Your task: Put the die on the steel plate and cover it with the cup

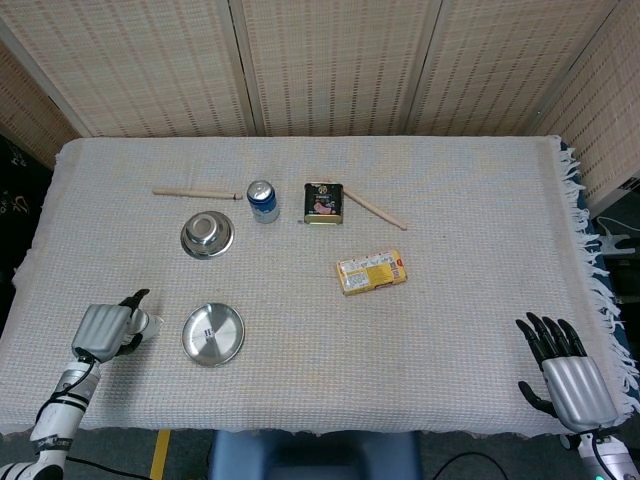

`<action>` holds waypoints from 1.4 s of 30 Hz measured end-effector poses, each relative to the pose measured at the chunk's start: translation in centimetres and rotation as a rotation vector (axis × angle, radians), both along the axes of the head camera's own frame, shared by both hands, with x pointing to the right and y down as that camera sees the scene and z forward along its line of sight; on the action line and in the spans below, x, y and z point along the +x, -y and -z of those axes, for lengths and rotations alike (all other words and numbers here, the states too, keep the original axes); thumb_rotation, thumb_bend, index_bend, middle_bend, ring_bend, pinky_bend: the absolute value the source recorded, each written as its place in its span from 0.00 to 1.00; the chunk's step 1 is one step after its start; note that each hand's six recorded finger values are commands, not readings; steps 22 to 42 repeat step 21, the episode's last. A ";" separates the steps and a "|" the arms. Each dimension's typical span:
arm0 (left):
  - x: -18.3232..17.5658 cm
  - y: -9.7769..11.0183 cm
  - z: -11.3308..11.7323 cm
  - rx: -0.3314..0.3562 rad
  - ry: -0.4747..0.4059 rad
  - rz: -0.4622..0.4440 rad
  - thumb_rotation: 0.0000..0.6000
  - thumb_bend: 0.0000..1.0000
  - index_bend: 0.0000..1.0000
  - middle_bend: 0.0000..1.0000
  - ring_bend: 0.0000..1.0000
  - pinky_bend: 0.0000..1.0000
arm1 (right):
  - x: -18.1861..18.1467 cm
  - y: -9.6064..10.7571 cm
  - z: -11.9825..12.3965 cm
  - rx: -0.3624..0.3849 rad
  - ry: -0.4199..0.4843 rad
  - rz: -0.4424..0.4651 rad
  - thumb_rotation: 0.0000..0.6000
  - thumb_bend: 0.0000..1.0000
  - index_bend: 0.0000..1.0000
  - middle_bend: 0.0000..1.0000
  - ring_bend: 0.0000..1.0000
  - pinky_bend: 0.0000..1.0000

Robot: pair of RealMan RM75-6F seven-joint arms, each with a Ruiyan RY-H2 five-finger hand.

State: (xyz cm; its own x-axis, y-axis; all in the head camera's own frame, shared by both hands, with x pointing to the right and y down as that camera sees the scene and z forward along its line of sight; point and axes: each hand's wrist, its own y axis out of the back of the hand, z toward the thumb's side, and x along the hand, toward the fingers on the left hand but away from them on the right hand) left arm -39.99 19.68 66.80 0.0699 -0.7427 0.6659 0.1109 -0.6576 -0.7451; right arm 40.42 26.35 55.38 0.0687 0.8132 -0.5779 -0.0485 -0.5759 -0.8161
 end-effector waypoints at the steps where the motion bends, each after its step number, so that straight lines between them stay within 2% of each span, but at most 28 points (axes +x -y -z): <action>1: 0.2 0.0 0.2 0.009 -0.021 0.000 1.00 0.34 0.00 0.03 0.77 0.97 | 0.0 0.0 0.0 0.000 0.000 0.000 0.97 0.17 0.00 0.00 0.00 0.00; 4: 0.5 -0.2 0.7 0.022 -0.067 0.000 1.00 0.34 0.00 0.00 0.77 0.97 | 0.0 0.0 0.0 -0.001 0.001 0.000 0.97 0.17 0.00 0.00 0.00 0.00; 8: 0.2 -0.5 1.4 0.044 -0.081 0.002 1.00 0.33 0.00 0.00 0.76 0.96 | 0.0 0.0 0.1 0.004 0.002 0.000 0.96 0.17 0.00 0.00 0.00 0.00; 9: 0.1 -0.6 1.7 0.050 -0.085 0.003 1.00 0.33 0.00 0.00 0.75 0.95 | 0.0 0.0 0.2 0.005 0.002 0.000 0.96 0.17 0.00 0.00 0.00 0.00; 10: 0.0 -0.8 1.9 0.054 -0.087 0.003 1.00 0.33 0.00 0.00 0.68 0.91 | 0.0 0.0 0.2 0.005 0.002 0.000 0.96 0.17 0.00 0.00 0.00 0.00; 11: -0.1 -0.9 2.2 0.059 -0.090 0.003 1.00 0.33 0.00 0.00 0.60 0.85 | 0.0 0.0 0.2 0.005 0.002 0.000 0.96 0.17 0.00 0.00 0.00 0.00; 13: -0.4 -1.3 2.9 0.084 -0.097 0.009 1.00 0.33 0.00 0.00 0.20 0.50 | 0.0 0.0 0.3 0.009 0.005 0.000 0.96 0.17 0.00 0.00 0.00 0.00; 14: -0.6 -1.5 3.4 0.101 -0.101 0.012 1.00 0.33 0.00 0.00 0.09 0.35 | 0.0 0.0 0.4 0.012 0.005 -0.001 0.96 0.17 0.00 0.00 0.00 0.00; 16: -1.2 -2.1 4.6 0.152 -0.121 0.026 1.00 0.33 0.00 0.00 0.00 0.13 | 0.0 0.1 0.5 0.021 0.008 -0.002 0.96 0.17 0.00 0.00 0.00 0.00; 17: -1.5 -2.4 5.2 0.179 -0.135 0.034 1.00 0.33 0.00 0.00 0.00 0.10 | 0.0 0.1 0.6 0.025 0.009 -0.001 0.96 0.17 0.00 0.00 0.00 0.00; 21: -2.8 -3.6 7.8 0.291 -0.230 0.057 1.00 0.32 0.00 0.00 0.00 0.07 | -0.1 0.0 0.5 0.027 0.013 0.005 0.96 0.17 0.00 0.00 0.00 0.00; 42: -2.8 -3.6 7.8 0.291 -0.230 0.057 1.00 0.32 0.00 0.00 0.00 0.07 | -0.1 0.0 0.5 0.027 0.013 0.005 0.96 0.17 0.00 0.00 0.00 0.00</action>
